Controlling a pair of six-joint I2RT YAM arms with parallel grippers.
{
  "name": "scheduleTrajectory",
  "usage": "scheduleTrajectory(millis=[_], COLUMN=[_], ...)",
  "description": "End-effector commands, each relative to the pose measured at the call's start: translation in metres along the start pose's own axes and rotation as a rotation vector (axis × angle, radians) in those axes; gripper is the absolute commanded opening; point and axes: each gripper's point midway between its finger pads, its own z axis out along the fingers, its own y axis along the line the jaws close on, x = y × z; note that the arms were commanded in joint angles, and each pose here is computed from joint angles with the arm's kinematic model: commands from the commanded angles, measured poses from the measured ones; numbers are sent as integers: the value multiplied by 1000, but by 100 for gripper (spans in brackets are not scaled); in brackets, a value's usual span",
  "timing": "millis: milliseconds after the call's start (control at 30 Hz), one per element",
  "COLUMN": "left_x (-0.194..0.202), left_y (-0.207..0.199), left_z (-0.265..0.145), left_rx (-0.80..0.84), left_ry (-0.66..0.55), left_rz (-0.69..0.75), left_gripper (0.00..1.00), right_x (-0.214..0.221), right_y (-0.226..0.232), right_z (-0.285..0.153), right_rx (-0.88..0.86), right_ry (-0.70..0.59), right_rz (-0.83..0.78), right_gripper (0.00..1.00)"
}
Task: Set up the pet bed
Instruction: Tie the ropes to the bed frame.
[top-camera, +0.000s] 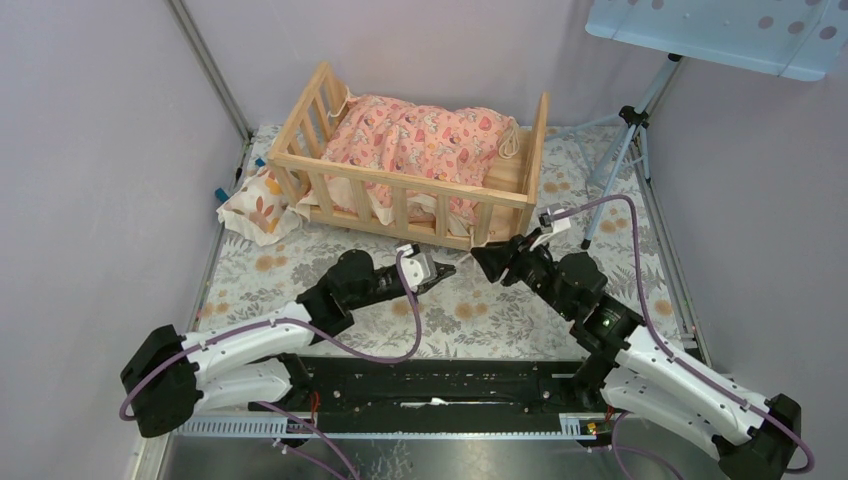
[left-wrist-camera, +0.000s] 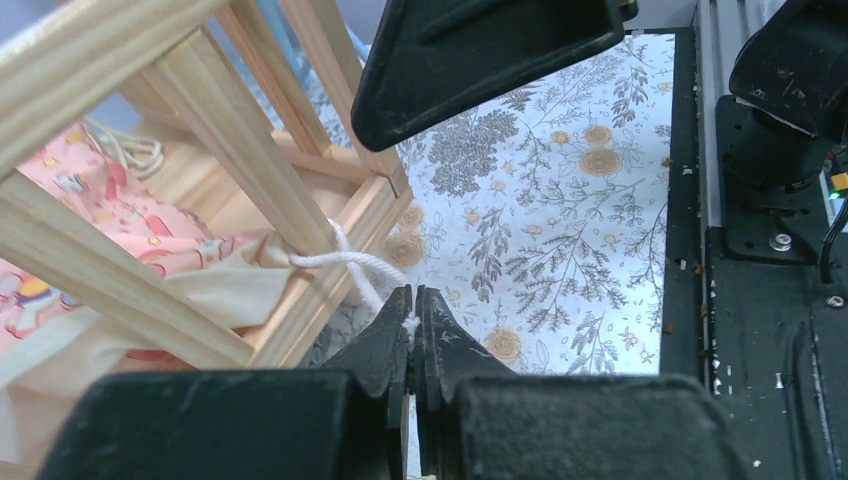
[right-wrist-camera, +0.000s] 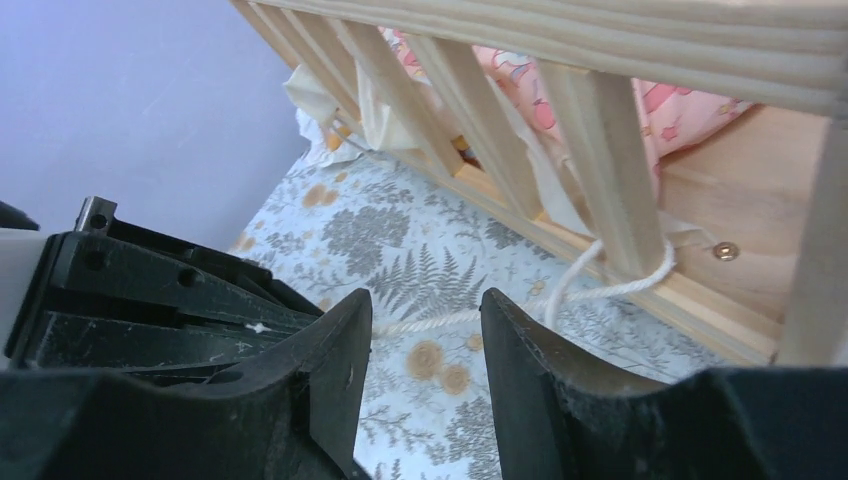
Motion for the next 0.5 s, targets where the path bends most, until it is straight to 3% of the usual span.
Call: scheduleTrajectory(millis=[0,133,267,367,467], left_x=[-31,-37,-35,-32,-26], left_y=[1,0,-2,-1,4], left_z=[-4,-3,0,2,6], left_rx=[24,33,45,44,32], left_ry=[-129,-139,-131,-118,-77], left_rz=[189,174,156,154,155], left_gripper=[0,0,0,0,0], right_x=[-5,7,2,-14,-21], right_y=[26,27,24,25,31], right_z=[0,0,-6,-3,4], right_rx=[-79,-159,-234,-187,-122], right_ry=[51,70,-75,-85,14], right_rz=[99,-90,-280,-231,-102], right_gripper=[52,52,58,61,57])
